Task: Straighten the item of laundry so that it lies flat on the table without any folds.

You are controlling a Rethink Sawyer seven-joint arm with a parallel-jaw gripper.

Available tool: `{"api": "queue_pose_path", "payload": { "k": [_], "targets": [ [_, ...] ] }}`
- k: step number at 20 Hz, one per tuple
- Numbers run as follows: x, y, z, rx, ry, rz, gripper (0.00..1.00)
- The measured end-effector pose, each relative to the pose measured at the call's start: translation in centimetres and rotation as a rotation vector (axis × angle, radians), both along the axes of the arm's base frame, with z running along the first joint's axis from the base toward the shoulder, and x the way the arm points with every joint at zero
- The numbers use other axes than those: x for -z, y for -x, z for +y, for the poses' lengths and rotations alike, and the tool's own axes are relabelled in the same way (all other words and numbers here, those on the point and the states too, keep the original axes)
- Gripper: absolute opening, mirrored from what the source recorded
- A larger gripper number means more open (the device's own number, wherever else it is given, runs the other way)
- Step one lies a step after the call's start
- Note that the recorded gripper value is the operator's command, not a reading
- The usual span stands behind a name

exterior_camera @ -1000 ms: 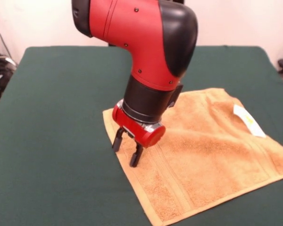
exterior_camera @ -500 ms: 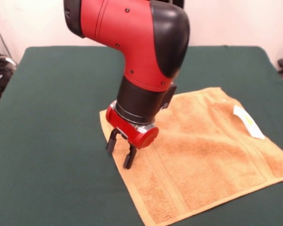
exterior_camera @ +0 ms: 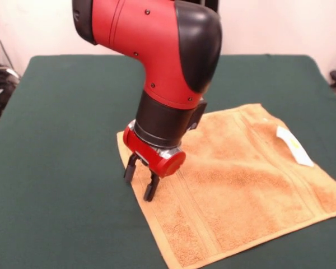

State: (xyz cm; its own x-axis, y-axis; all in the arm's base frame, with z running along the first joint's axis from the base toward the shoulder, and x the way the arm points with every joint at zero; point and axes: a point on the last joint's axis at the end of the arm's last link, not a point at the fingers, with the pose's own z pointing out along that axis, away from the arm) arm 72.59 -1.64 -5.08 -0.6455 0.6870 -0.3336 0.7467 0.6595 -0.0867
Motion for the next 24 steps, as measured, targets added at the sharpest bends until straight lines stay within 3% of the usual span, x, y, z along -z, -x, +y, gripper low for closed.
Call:
{"api": "queue_pose_path", "payload": {
  "k": [14,24],
  "targets": [
    [0.0,0.0,-0.6,-0.012,0.012,0.001,1.0],
    [0.0,-0.3,-3.0,-0.025,0.037,-0.001,1.0]
  ]
}}
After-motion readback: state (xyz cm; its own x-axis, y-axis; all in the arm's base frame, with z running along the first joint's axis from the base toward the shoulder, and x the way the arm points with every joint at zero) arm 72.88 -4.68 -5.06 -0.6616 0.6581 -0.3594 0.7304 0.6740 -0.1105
